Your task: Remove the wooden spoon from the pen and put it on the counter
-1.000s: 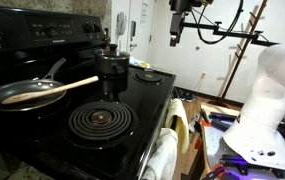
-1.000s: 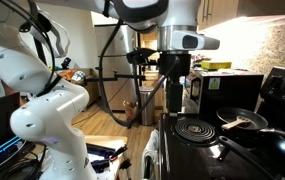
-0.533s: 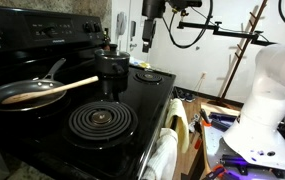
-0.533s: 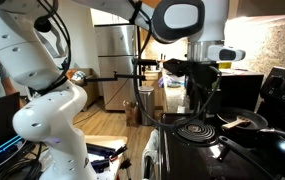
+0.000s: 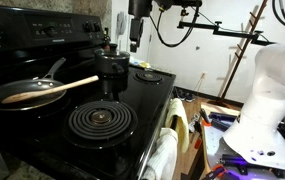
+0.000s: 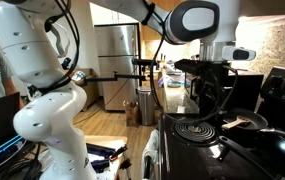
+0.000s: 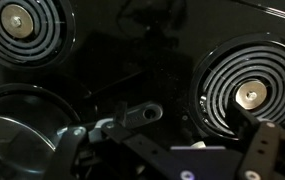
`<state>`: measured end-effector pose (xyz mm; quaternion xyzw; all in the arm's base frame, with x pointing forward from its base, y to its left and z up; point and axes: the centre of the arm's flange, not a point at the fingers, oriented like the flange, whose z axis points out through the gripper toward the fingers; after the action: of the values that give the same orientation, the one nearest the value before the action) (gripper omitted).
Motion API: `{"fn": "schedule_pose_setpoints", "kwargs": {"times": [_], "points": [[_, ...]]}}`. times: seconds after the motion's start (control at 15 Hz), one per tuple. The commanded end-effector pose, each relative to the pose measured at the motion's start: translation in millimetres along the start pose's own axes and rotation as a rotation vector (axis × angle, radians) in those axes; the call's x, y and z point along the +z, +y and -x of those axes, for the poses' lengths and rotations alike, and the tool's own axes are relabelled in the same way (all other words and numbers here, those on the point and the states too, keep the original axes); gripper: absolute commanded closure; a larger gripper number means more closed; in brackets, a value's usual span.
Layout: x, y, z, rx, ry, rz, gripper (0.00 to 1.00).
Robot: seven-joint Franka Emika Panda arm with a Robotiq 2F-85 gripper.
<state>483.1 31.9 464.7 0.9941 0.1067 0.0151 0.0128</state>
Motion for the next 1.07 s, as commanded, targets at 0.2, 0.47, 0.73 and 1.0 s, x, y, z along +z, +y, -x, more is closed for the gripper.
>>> {"fn": "schedule_pose_setpoints", "kwargs": {"times": [0.2, 0.47, 0.73, 1.0], "points": [[5.3, -10.1, -38.9, -0.178, -0.005, -0.074, 0.0], [11.1, -27.8, -82.0, -0.363, -0.009, -0.17, 0.0], [24.3, -37.8, -112.4, -0.54, -0.05, -0.2, 0.0], [38.8, -50.6, -132.0, -0.6, -0.093, -0.147, 0.0]]}}
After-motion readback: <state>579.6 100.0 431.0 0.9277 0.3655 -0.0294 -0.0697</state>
